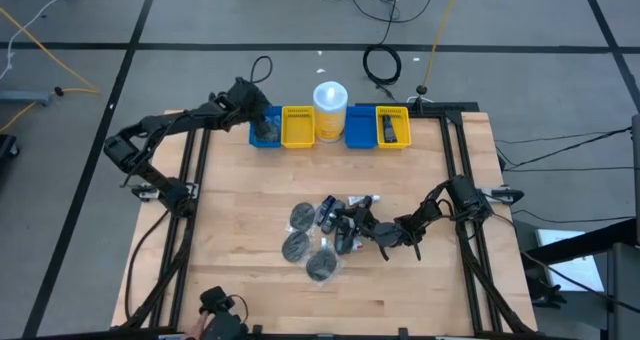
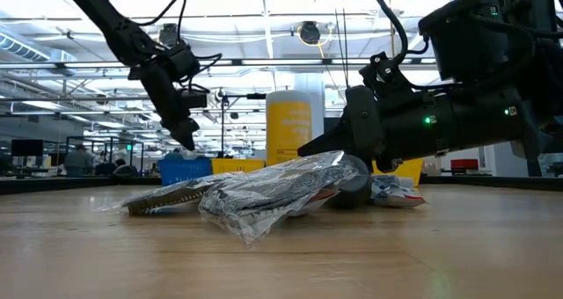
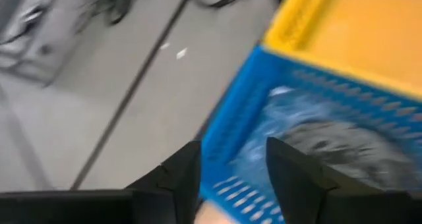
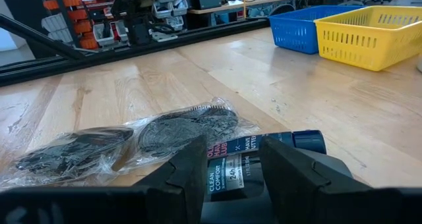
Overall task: Pick & Place Travel size toiletries
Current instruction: Put the dark blue shave cream into the right yellow bin
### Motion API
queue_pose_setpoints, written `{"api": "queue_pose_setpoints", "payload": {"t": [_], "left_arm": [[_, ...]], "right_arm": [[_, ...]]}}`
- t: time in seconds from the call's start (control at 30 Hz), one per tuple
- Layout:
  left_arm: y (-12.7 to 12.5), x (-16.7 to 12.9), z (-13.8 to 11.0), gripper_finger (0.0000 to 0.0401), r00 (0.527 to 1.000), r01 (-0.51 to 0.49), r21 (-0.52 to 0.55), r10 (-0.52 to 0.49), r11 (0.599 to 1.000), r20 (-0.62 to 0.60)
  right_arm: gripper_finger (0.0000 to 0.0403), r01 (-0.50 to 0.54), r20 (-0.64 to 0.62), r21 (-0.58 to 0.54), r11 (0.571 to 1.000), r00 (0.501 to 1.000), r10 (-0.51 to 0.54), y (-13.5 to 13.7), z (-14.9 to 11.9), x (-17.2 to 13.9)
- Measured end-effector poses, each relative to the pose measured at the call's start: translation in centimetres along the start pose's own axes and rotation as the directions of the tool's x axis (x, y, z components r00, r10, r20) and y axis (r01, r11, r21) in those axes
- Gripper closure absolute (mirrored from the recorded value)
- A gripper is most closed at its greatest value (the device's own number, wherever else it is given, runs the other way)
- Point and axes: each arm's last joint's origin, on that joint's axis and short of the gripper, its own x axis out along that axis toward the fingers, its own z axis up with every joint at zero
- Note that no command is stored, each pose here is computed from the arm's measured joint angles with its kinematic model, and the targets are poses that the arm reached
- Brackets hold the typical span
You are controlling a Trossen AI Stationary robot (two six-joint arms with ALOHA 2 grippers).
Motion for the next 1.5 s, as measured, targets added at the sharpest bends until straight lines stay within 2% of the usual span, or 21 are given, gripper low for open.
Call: {"api": "queue_pose_setpoints", "payload": {"t": [0.07,0.13,0.23,0.33,0.4,0.5,0.6,0.67,0.77,0.9,1.03,1.13,1.23,1.37,1.5], "left_arm": [[-0.1,-0.1,0.1,0.0219,0.999,-0.036,-0.015,0.035,0.999,-0.016],[-0.5,-0.2,0.3,0.0219,1.0,-0.027,-0.02,0.027,0.999,-0.011],[-1.6,-0.8,0.9,0.0229,0.997,0.067,-0.055,-0.065,0.996,0.039],[-3.2,-1.9,1.9,0.025,0.968,0.227,-0.077,-0.216,0.971,0.131],[-4.9,-2.6,2.5,0.0268,0.915,0.372,-0.057,-0.356,0.926,0.187],[-7.9,-3.9,3.5,0.0296,0.795,0.569,0.026,-0.557,0.822,0.24],[-11.7,-5.5,4.4,0.0322,0.707,0.648,0.143,-0.66,0.748,0.253],[-14.4,-6.7,4.5,0.0336,0.679,0.656,0.216,-0.69,0.724,0.251],[-17.7,-8.7,4.7,0.0355,0.668,0.62,0.276,-0.679,0.734,0.305],[-20.9,-10.9,4.1,0.0375,0.663,0.593,0.283,-0.657,0.754,0.36],[-22.9,-12.0,3.5,0.0391,0.654,0.606,0.241,-0.648,0.758,0.391],[-23.9,-12.1,3.3,0.0387,0.646,0.624,0.196,-0.641,0.756,0.415],[-24.9,-11.3,3.0,0.0356,0.676,0.611,0.143,-0.607,0.779,0.417],[-25.9,-9.1,2.7,0.0288,0.731,0.587,0.03,-0.545,0.809,0.411],[-26.5,-6.8,2.3,0.0219,0.746,0.614,-0.082,-0.543,0.785,0.386]], "right_arm": [[0.0273,0.0,0.0,0.0,1.0,1.0,0.0,0.0,0.0,0.0],[0.0273,0.0,0.0,0.0,1.0,1.0,0.0,0.0,0.0,0.0],[0.0273,0.0,0.0,0.0,1.0,1.0,0.0,0.0,0.0,0.0],[0.0273,0.0,0.0,-0.005,1.0,1.0,0.0,0.0,0.0,0.0],[0.0273,0.0,0.0,-0.006,1.0,1.0,0.0,0.0,0.0,0.0],[0.0273,0.0,0.0,-0.013,1.0,1.0,0.0,0.0,0.0,0.0],[0.0273,0.0,-0.001,-0.031,1.0,1.0,0.0,0.0,0.0,0.0],[0.0273,-0.004,0.003,-0.048,0.999,1.0,0.004,0.1,0.0,-0.1],[0.0273,-0.026,0.03,-0.092,0.995,0.999,0.029,0.6,0.5,-0.5],[0.0273,-0.041,0.1,-0.15,0.988,0.993,0.057,1.8,2.9,-1.6],[0.0273,0.061,0.088,-0.265,0.962,0.995,-0.039,2.1,4.4,-3.8],[0.0273,0.135,0.081,-0.297,0.945,0.99,-0.116,1.6,5.5,-5.8],[0.0273,0.156,0.056,-0.286,0.945,0.988,-0.146,0.5,5.9,-7.6],[0.0273,0.152,0.036,-0.169,0.974,0.988,-0.148,-1.7,5.9,-9.6],[0.0273,0.166,0.008,-0.036,0.985,0.986,-0.166,-4.0,4.6,-10.8]]}}
